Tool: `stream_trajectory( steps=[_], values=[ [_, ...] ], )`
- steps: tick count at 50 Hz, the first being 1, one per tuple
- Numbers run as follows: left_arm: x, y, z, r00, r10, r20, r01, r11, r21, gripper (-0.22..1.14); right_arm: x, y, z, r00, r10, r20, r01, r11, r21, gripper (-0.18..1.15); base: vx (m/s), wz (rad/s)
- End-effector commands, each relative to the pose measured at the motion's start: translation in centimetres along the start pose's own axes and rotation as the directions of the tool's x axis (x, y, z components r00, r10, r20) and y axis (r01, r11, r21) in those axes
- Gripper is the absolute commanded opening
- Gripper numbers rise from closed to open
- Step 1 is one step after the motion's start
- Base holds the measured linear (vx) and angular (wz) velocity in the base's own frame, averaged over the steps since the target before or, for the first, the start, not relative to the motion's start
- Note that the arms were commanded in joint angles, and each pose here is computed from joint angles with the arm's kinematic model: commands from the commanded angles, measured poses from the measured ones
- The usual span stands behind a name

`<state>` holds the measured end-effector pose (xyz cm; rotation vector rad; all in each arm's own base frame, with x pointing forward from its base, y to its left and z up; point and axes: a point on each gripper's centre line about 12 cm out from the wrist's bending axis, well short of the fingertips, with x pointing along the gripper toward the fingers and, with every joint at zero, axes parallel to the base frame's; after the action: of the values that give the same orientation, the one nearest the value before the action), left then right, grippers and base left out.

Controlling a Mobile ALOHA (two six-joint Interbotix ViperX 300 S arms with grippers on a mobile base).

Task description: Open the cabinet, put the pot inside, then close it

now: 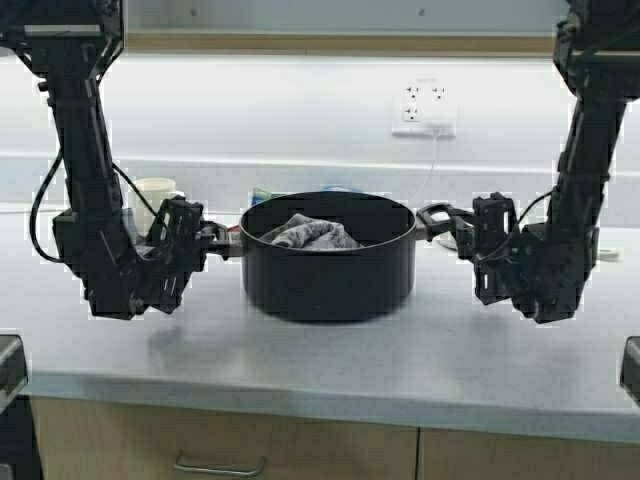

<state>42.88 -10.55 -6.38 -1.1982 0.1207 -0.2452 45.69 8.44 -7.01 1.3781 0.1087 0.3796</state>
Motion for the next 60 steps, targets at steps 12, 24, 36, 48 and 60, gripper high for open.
stream_trajectory(
  steps=[12, 24, 36, 48, 60],
  values=[
    [-2.8, -4.1, 1.0, 0.999, -0.039, 0.015, 0.037, 0.996, 0.081, 0.02, -2.8, 5.3, -1.1, 0.997, 0.069, -0.026, -0.071, 0.996, -0.052, 0.07, 0.01, 0.00],
    [-5.1, -6.2, 0.6, 0.998, -0.069, -0.003, 0.069, 0.995, 0.079, 0.02, -4.7, 7.8, -3.0, 0.996, 0.060, -0.071, -0.064, 0.996, -0.057, 0.07, 0.00, 0.00],
    [-8.1, -8.3, 0.4, 0.998, -0.042, -0.044, 0.045, 0.996, 0.078, 0.02, -7.5, 10.7, -5.0, 0.991, 0.032, -0.132, -0.042, 0.996, -0.074, 0.07, -0.01, 0.00],
    [-11.1, -11.4, 0.6, 0.995, -0.058, -0.076, 0.063, 0.995, 0.075, 0.02, -10.2, 12.8, -6.2, 0.990, 0.020, -0.141, -0.032, 0.996, -0.082, 0.07, -0.01, 0.00],
    [-13.5, -14.3, 1.6, 0.993, -0.079, -0.085, 0.088, 0.992, 0.096, 0.02, -12.6, 15.6, -7.5, 0.991, -0.006, -0.131, -0.007, 0.995, -0.100, 0.07, -0.01, -0.01]
  ],
)
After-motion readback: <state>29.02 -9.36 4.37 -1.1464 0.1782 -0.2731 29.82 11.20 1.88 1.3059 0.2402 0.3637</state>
